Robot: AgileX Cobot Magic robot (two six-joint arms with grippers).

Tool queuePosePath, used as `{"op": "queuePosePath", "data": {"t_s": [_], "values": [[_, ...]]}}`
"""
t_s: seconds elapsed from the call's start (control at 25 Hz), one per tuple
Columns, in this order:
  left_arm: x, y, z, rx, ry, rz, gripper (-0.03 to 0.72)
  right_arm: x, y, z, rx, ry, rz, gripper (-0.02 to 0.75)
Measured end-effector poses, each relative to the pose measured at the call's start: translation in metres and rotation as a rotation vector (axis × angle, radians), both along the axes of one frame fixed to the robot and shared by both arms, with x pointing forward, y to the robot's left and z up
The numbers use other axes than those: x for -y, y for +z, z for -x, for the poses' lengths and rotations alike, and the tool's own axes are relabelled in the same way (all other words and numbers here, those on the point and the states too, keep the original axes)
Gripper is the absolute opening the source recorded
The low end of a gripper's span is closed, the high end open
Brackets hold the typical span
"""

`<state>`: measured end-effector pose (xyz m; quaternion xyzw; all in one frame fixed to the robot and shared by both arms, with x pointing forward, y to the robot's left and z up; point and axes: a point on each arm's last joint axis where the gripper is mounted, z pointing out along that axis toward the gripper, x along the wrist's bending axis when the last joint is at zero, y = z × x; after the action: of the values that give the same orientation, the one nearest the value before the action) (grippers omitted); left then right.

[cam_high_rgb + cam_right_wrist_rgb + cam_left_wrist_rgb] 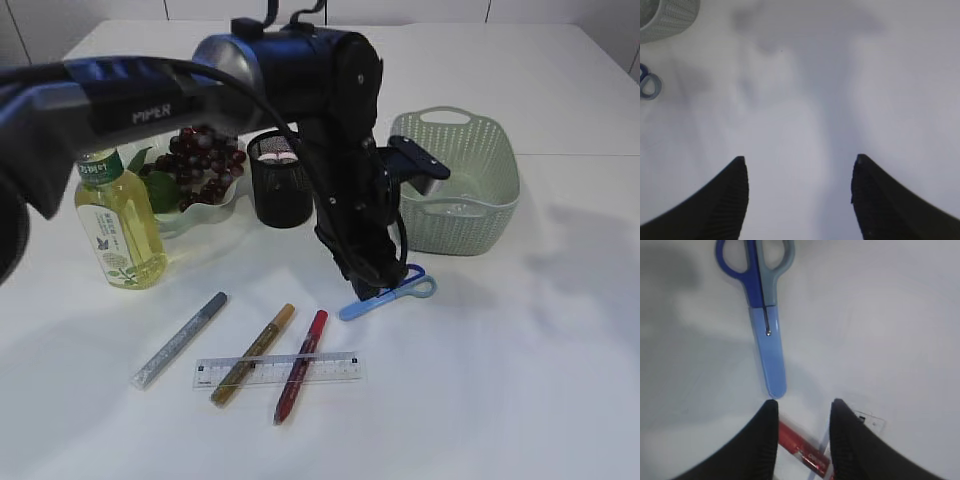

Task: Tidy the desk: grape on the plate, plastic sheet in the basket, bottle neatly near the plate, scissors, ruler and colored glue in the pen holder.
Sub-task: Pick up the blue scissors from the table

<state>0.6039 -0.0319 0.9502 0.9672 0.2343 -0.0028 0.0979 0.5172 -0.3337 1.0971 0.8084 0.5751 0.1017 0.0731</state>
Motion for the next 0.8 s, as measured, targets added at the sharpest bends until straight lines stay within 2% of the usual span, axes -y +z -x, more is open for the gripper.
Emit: {"op": "queuePosePath", "data": {"t_s": [0.16,0.32,0.8], "values": [[0.003,-0.026,-0.006,-0.015,-0.018,-0.039,0.26,0.0,0.0,0.0,0.0,0.0,0.0,0.507],[0.003,-0.037,-0.007,-0.02,-0.022,-0.061,0.26,0.0,0.0,0.0,0.0,0.0,0.0,0.505],[0.007,-0.038,-0.013,0.04,-0.016,-0.018,0.259,0.0,0.0,0.0,0.0,0.0,-0.001,0.478]]}}
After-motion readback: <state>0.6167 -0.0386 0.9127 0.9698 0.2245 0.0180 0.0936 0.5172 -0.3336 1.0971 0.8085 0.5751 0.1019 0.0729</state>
